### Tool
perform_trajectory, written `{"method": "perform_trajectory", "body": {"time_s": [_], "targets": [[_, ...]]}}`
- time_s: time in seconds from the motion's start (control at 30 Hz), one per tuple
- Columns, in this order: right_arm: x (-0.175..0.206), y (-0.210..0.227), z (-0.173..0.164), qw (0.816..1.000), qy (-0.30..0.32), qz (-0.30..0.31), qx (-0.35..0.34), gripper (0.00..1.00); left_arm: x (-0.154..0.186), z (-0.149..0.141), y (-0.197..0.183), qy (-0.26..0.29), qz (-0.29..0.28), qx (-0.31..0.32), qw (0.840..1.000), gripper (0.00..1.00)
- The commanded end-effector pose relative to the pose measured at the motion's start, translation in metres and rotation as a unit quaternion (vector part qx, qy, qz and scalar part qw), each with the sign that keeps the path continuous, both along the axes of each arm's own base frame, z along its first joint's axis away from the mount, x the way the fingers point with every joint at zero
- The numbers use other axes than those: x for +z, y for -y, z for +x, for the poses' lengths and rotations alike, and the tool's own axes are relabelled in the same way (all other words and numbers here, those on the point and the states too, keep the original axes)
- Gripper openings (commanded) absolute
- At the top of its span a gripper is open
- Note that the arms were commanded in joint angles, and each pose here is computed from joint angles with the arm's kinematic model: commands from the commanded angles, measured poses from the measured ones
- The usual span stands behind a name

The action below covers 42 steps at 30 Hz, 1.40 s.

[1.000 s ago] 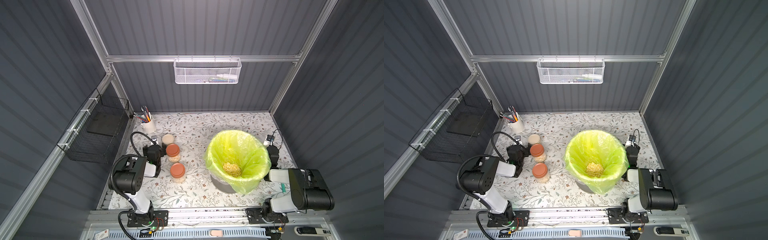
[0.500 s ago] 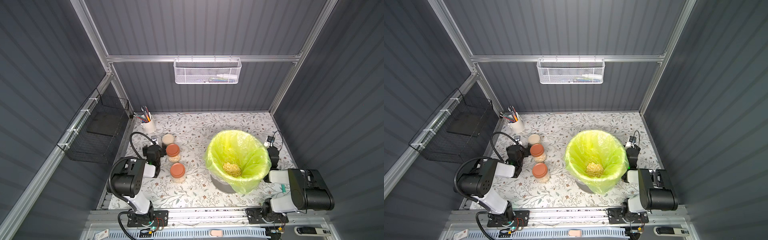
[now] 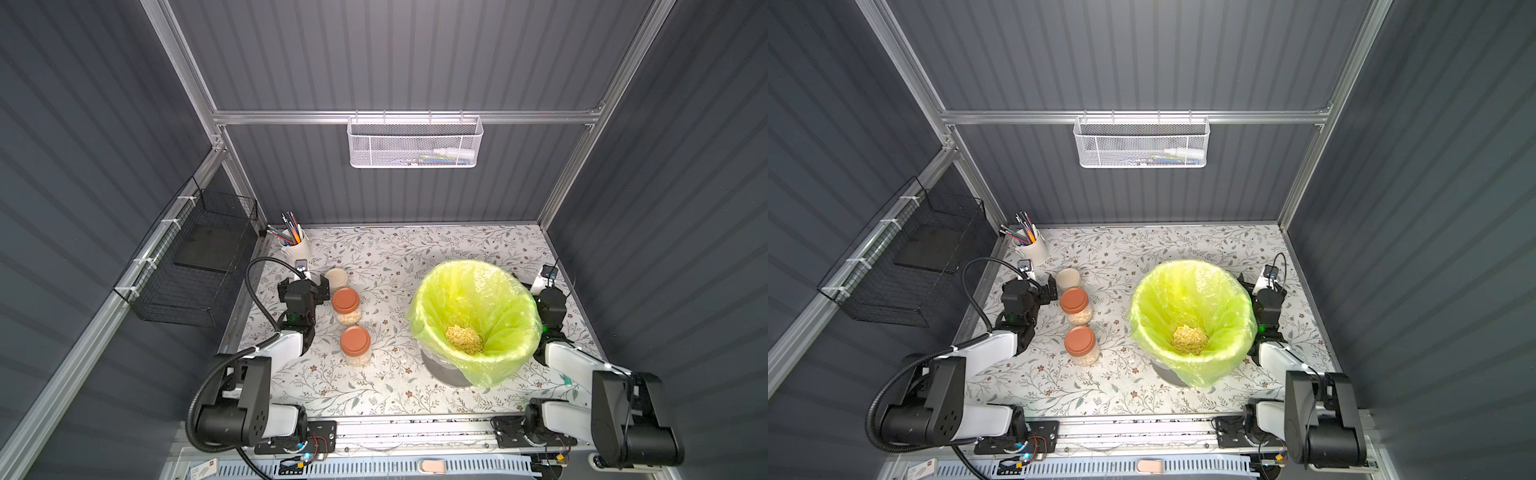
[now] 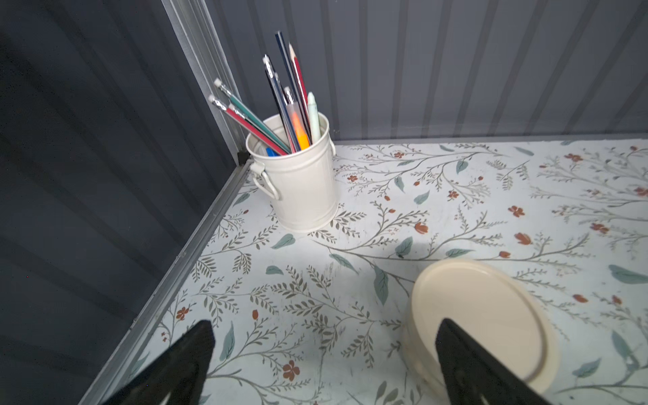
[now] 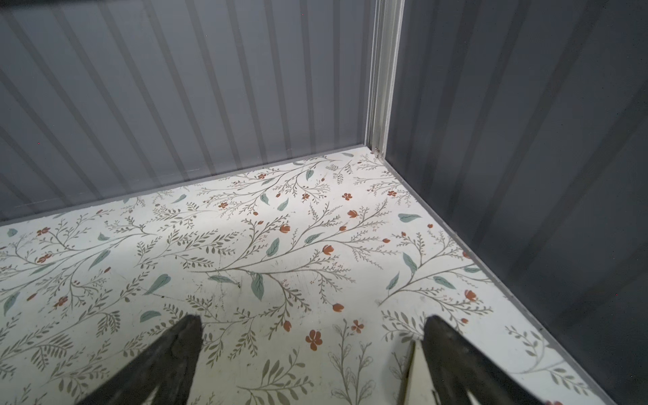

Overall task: Empty expired oatmeal from jars
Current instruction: Move the trash bin to the center of the board.

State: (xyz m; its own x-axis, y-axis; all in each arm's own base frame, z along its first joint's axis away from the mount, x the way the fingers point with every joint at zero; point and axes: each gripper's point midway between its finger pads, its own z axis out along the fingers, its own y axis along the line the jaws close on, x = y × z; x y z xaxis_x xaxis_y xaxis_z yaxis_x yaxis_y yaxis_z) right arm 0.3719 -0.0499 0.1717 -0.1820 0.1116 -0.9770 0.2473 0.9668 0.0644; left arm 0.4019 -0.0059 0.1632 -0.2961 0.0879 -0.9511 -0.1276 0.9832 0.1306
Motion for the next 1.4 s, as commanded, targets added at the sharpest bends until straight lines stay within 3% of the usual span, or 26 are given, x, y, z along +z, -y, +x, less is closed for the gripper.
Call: {"method": "perform_trajectory", "body": {"time_s": [0.0, 0.3, 0.67, 1.0, 1.37], "targets": [[-0.003, 0.004, -0.003, 0.997, -0.072, 0.020, -0.015, 0.99, 0.007, -0.004, 0.017, -0.022, -0.008, -0.045, 0.999, 1.00], [0.011, 0.005, -0.029, 0.989, -0.126, 0.075, -0.029, 0.99, 0.039, -0.012, 0.044, -0.010, -0.045, -0.116, 0.992, 1.00], [0.019, 0.032, -0.063, 0.971, -0.175, 0.141, -0.077, 0.99, 0.066, -0.023, 0.115, -0.017, -0.011, -0.229, 0.973, 1.00], [0.017, 0.063, -0.095, 0.941, -0.207, 0.232, -0.135, 0.99, 0.099, -0.037, 0.150, 0.015, -0.048, -0.293, 0.955, 1.00], [0.015, 0.029, -0.124, 0.908, -0.238, 0.327, -0.115, 0.99, 0.094, -0.057, 0.185, -0.014, -0.032, -0.352, 0.935, 1.00]]}}
